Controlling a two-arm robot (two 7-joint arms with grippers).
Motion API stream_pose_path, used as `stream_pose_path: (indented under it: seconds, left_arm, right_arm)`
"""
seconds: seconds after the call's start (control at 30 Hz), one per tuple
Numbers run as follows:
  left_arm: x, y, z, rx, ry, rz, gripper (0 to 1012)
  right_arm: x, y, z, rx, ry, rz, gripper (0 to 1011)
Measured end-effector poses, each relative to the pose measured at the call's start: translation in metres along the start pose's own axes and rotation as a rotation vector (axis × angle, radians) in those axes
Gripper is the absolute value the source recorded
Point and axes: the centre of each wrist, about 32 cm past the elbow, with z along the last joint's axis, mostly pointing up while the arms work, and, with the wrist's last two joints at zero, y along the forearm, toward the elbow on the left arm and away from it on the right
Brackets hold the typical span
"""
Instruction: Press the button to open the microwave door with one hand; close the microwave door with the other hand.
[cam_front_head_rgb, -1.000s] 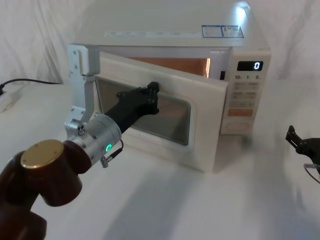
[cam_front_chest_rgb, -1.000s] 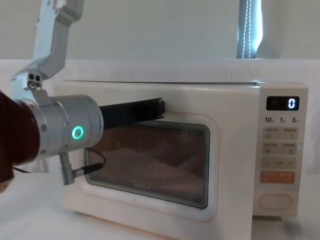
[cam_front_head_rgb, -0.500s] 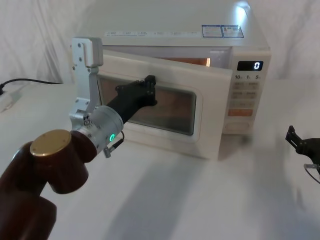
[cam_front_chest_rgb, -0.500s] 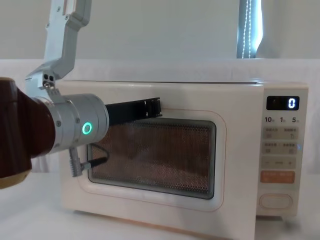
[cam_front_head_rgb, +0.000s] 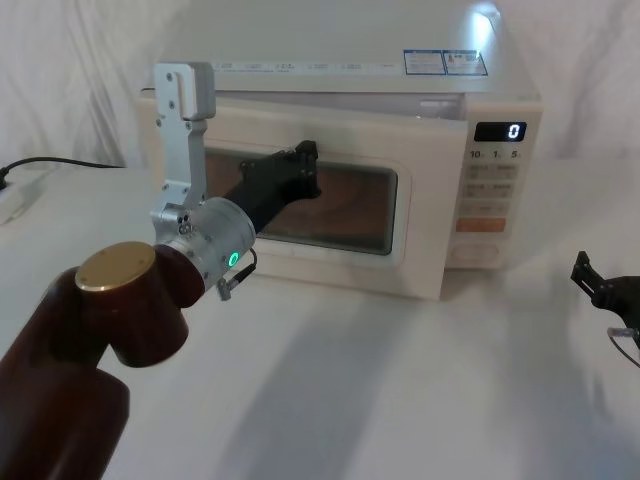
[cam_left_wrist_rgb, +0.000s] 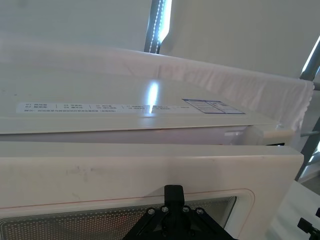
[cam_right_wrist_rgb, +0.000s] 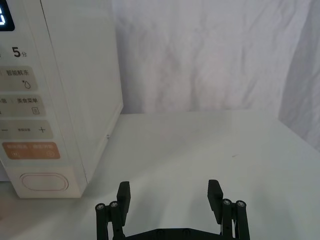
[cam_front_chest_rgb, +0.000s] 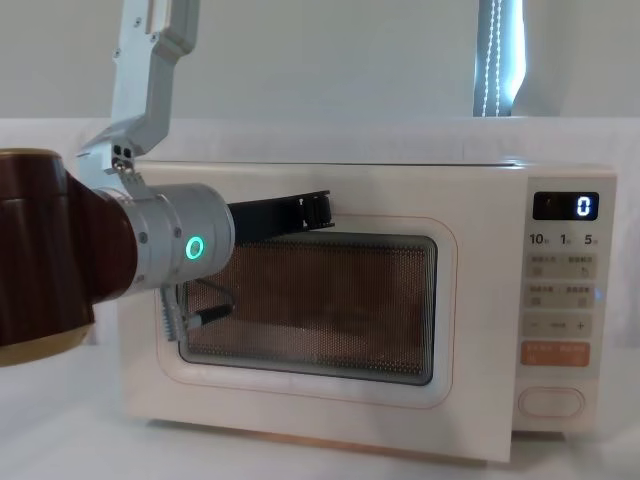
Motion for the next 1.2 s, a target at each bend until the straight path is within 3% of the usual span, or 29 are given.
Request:
stream_pose_path:
  seconds: [0.53,1.2]
  left_arm:
    - [-0.0004,-0.016,0.003,-0.012,-0.008,0.019,0]
    - [0.0001,-0.023,0.003,-0.019,-0.001,0.038,0]
  right_arm:
    - [0.0,0.0,0.0,0.0,0.0,0.0,1002]
    - [0.0,0.0,0.0,0.0,0.0,0.0,1002]
